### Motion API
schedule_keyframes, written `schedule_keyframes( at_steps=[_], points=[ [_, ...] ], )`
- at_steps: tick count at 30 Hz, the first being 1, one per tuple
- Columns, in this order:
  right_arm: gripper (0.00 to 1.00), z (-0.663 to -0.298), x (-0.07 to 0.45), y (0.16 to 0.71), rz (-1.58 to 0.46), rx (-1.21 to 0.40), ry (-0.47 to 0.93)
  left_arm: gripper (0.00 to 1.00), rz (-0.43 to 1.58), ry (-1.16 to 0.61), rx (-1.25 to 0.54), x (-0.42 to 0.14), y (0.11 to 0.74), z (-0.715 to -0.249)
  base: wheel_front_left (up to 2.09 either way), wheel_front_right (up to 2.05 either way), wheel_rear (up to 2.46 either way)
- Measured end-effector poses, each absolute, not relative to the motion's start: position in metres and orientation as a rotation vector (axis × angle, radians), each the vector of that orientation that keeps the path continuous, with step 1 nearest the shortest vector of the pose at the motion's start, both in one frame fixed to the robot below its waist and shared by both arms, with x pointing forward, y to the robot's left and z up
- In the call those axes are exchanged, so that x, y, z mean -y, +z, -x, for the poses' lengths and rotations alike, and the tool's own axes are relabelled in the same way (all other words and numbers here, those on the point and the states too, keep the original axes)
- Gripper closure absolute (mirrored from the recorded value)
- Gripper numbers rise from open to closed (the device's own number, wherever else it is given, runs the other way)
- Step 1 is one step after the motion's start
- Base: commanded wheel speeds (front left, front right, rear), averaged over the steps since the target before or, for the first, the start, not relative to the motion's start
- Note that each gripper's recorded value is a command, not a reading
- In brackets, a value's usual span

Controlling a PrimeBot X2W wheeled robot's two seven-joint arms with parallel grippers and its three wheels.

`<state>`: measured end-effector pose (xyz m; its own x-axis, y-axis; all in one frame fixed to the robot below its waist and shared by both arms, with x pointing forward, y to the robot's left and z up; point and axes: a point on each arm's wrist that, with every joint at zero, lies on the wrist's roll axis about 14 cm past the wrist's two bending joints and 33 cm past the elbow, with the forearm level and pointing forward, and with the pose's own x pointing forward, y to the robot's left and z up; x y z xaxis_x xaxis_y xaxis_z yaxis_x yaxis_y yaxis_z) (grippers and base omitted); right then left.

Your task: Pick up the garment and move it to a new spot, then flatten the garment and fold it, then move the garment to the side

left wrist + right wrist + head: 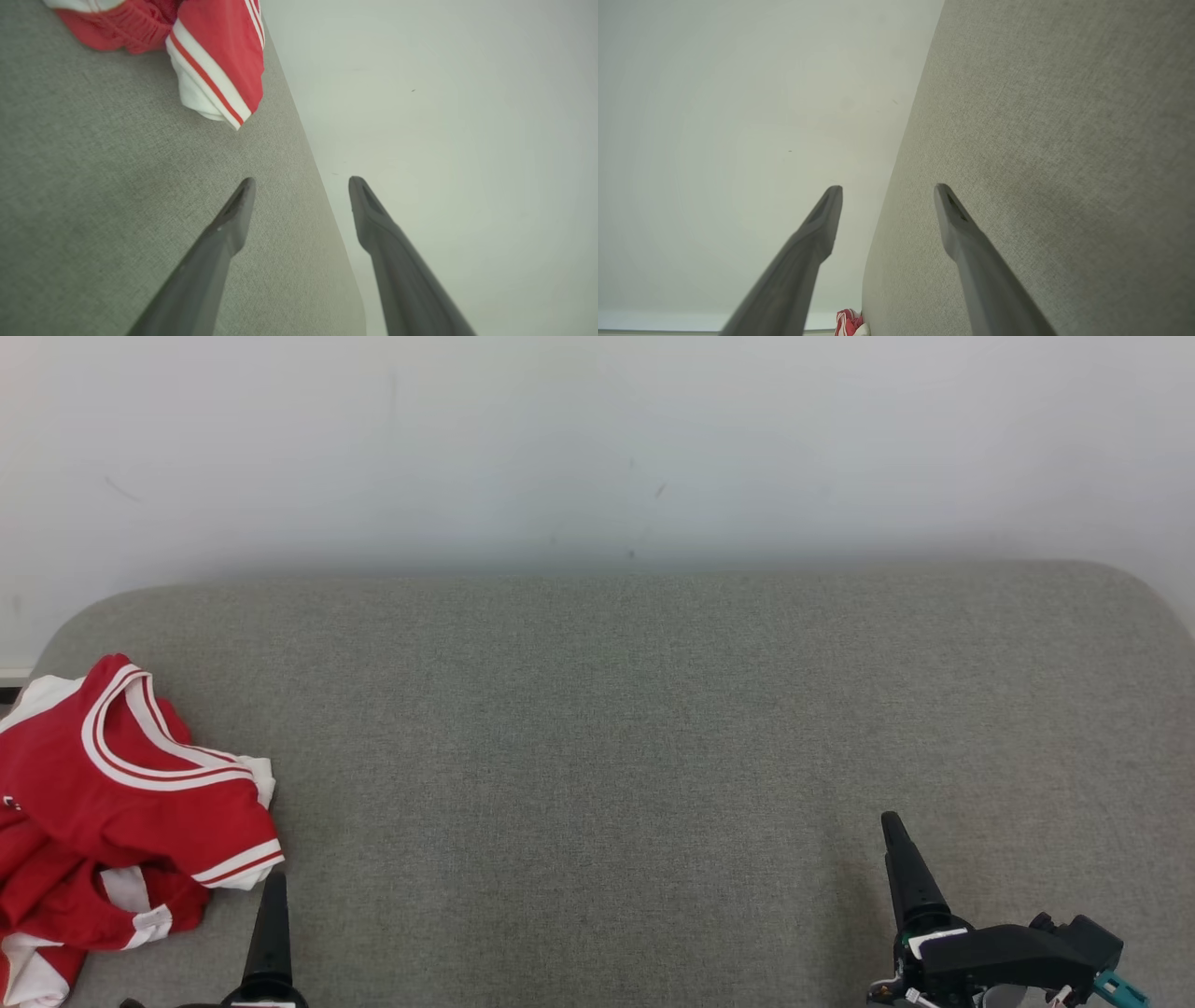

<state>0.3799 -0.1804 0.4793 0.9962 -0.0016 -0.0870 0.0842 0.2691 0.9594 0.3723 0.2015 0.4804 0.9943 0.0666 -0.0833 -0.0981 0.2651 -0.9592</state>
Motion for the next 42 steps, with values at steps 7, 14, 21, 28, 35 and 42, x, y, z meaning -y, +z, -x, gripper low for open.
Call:
schedule_keyframes(
  at_steps=[7,14,21,28,35,42],
  points=[
    [0.0,-0.381,0.181,0.482,-1.2,-0.06,-0.052,0.0,1.195,0.118,-0.03,-0.201,0.481,-0.372,0.0,0.0,0.0],
    [0.0,-0.382,0.181,0.483,-1.084,-0.053,-0.048,0.0,1.082,0.114,-0.029,-0.199,0.484,-0.373,0.0,0.0,0.0],
    [0.0,-0.383,0.182,0.483,-0.972,-0.045,-0.044,0.0,0.955,0.102,-0.032,-0.194,0.486,-0.374,0.0,0.0,0.0],
    [0.0,-0.384,0.18,0.484,-0.876,-0.038,-0.034,0.0,0.816,0.086,-0.027,-0.19,0.489,-0.374,0.0,0.0,0.0],
    [0.0,-0.383,0.18,0.486,-0.748,-0.031,-0.02,0.0,0.674,0.064,-0.032,-0.183,0.489,-0.37,0.0,0.0,0.0],
    [0.0,-0.381,0.181,0.485,-0.652,-0.028,-0.016,0.0,0.572,0.046,-0.022,-0.178,0.491,-0.369,0.0,0.0,0.0]
  ],
)
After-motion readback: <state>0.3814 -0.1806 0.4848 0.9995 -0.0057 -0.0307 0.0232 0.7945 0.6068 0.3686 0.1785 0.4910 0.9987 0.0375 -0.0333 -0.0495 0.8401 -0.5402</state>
